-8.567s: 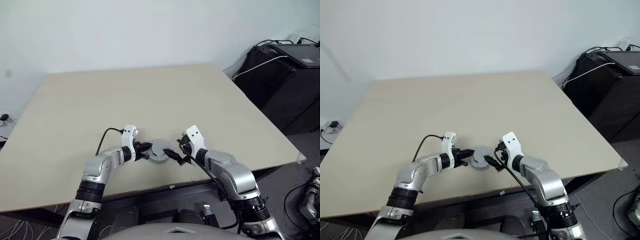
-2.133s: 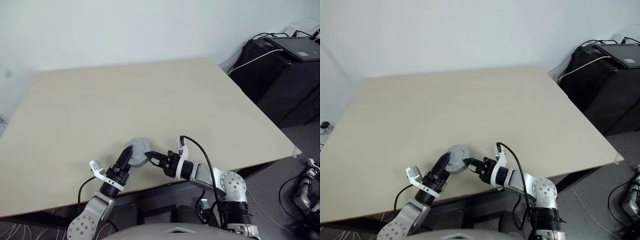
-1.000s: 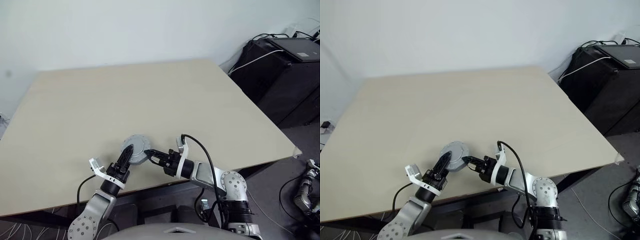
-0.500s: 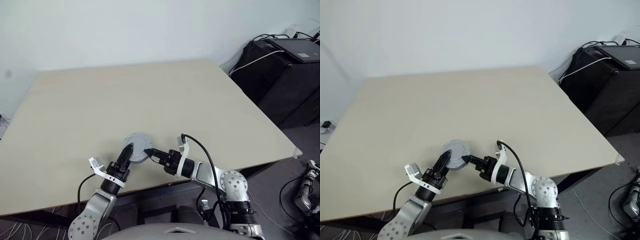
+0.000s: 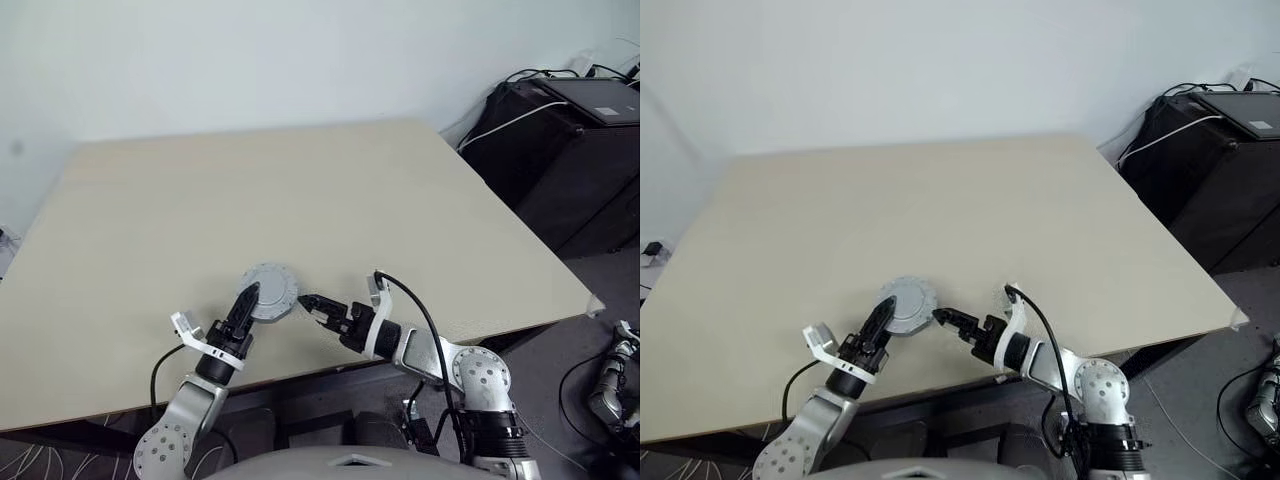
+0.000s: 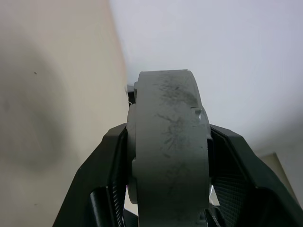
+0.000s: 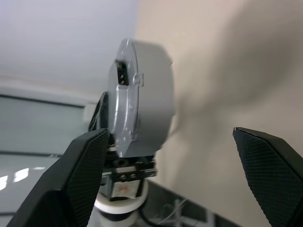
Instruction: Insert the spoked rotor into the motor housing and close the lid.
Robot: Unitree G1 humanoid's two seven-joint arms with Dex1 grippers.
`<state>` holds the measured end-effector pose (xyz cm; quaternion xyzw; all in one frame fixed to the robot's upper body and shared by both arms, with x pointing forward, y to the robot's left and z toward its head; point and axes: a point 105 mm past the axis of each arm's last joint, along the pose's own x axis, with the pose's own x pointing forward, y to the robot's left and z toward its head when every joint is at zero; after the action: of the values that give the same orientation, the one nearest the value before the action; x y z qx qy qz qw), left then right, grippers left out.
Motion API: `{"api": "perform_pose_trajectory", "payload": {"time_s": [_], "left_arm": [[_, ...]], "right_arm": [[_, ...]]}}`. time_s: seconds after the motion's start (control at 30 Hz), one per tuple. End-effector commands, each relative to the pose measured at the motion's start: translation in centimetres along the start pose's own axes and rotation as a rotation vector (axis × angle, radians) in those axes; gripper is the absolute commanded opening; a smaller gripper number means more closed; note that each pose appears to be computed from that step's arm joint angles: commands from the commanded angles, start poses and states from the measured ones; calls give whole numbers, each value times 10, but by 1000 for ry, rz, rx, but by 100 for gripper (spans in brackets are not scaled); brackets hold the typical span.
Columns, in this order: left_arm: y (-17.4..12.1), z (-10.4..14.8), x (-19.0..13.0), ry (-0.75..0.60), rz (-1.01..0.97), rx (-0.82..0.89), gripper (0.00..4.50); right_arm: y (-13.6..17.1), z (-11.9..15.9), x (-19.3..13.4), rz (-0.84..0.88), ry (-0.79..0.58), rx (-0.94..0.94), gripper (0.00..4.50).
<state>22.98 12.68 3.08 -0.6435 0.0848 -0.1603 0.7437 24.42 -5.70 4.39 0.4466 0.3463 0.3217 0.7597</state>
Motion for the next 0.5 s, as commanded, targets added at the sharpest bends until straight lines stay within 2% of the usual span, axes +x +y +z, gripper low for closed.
{"api": "perform_pose_trajectory", "payload": {"time_s": [0.03, 0.1, 0.27, 0.5], "left_arm": [[-14, 10, 9, -46, -67, 33, 212], [-13, 19, 10, -81, -54, 65, 212], [-5, 44, 15, -158, 13, 170, 212], [2, 92, 34, -271, 118, 263, 212]], "right_arm": [[4, 15, -7, -52, -79, -230, 450], [2, 20, -10, -108, -123, -446, 450], [-1, 31, -16, -178, -276, -813, 450], [-12, 33, -26, -208, -339, -1079, 450]]}}
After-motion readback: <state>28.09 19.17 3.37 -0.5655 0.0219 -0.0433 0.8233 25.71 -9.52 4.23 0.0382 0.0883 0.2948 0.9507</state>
